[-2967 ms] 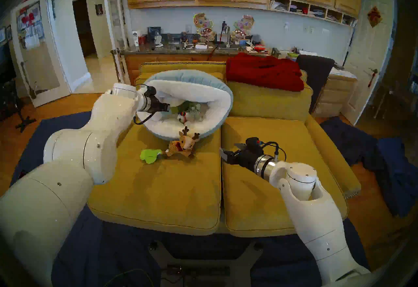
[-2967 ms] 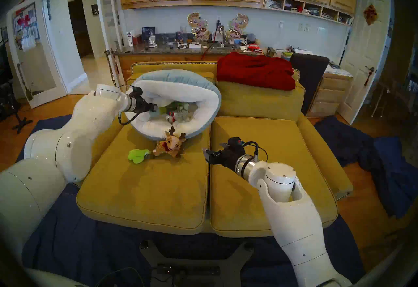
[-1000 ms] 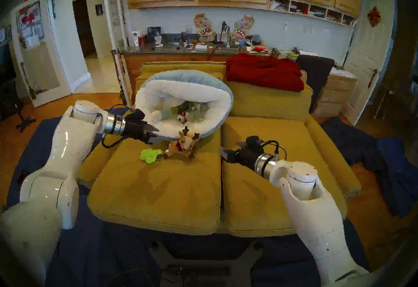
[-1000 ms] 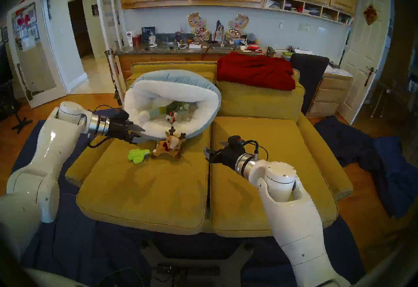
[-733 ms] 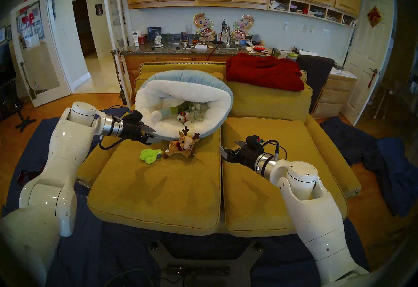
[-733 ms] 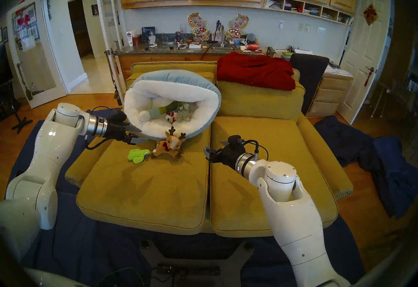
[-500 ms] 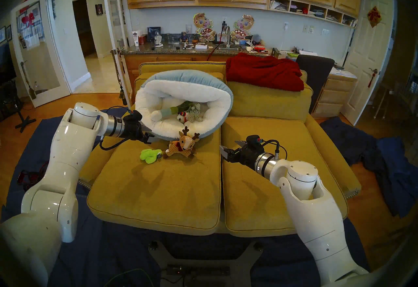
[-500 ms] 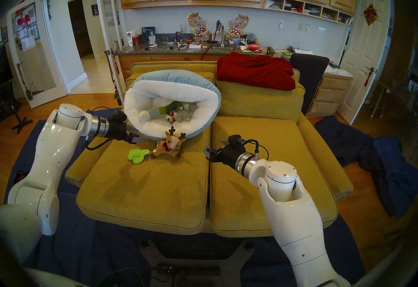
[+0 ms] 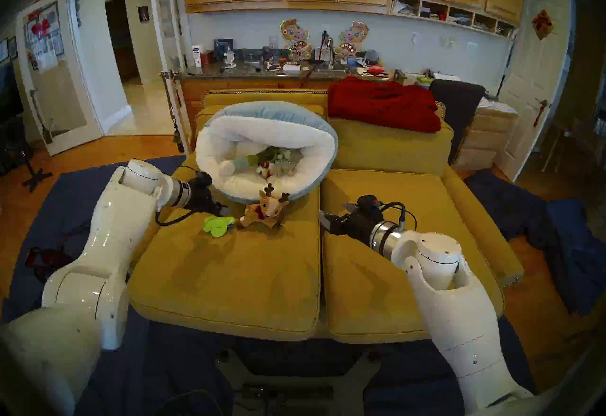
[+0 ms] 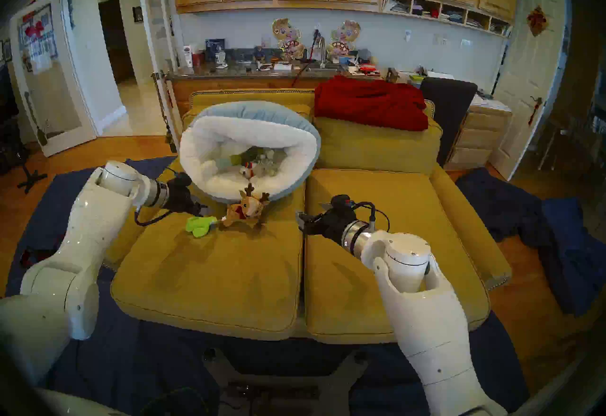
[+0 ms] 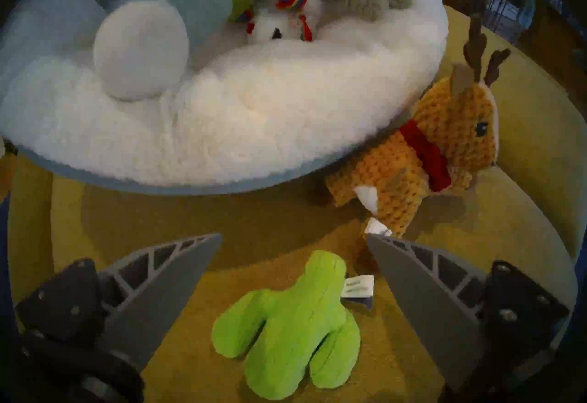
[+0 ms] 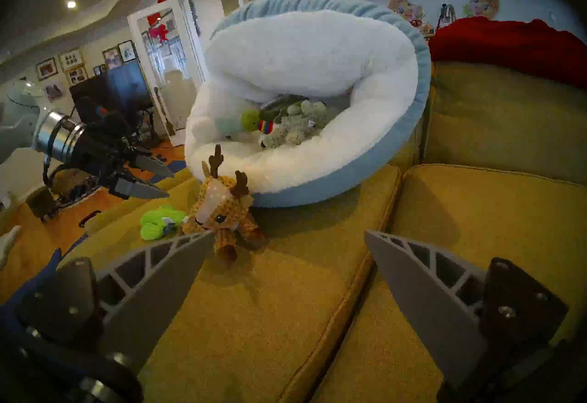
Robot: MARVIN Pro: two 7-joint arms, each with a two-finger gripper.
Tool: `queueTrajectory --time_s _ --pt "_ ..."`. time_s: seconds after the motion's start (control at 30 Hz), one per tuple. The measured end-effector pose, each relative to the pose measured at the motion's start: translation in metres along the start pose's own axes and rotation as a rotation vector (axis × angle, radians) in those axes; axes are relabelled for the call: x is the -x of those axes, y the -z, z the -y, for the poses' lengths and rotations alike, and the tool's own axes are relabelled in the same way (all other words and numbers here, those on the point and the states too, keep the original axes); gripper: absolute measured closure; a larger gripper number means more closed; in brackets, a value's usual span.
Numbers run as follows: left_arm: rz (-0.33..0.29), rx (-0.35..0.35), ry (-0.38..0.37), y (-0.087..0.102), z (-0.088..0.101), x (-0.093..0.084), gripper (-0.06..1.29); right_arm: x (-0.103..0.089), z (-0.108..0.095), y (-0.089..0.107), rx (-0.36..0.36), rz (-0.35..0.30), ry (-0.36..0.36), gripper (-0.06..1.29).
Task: Put toys into dog bed
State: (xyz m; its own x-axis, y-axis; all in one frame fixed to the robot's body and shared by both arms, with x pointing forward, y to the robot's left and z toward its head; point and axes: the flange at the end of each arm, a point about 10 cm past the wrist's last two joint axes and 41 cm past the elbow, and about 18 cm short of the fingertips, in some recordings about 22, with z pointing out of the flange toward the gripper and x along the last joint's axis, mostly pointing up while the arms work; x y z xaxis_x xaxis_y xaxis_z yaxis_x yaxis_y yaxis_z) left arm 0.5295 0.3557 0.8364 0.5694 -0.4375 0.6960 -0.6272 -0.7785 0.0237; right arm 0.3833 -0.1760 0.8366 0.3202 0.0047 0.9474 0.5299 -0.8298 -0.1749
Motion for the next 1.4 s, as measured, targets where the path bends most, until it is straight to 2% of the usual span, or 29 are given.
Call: queueTrajectory --time_s 0.2,0.4,0.57,0.8,1.23,1.4 --pt "-0.01 0.069 -0.017 0.003 -0.005 -0.002 0.0 0.0 0.0 0.0 0.0 0.0 0.0 0.01" --pt "-0.003 0.088 -0.04 0.009 -0.005 -0.001 0.0 0.0 0.0 0.0 0.001 -0.001 0.0 0.01" --pt "0.03 0.085 -0.053 0.008 -0.005 0.004 0.0 0.0 0.0 0.0 0.001 -0.001 0.0 0.01" --pt "0.103 0.061 -0.046 -0.001 0.001 0.023 0.0 0.0 0.0 0.0 0.001 -0.001 0.0 0.01" --pt "0.136 0.027 -0.029 -0.009 0.012 0.036 0.01 0.0 0.0 0.0 0.0 -0.002 0.001 0.01" --pt "0.14 0.023 -0.027 -0.014 0.013 0.039 0.14 0.0 0.0 0.0 0.001 -0.002 0.001 0.01"
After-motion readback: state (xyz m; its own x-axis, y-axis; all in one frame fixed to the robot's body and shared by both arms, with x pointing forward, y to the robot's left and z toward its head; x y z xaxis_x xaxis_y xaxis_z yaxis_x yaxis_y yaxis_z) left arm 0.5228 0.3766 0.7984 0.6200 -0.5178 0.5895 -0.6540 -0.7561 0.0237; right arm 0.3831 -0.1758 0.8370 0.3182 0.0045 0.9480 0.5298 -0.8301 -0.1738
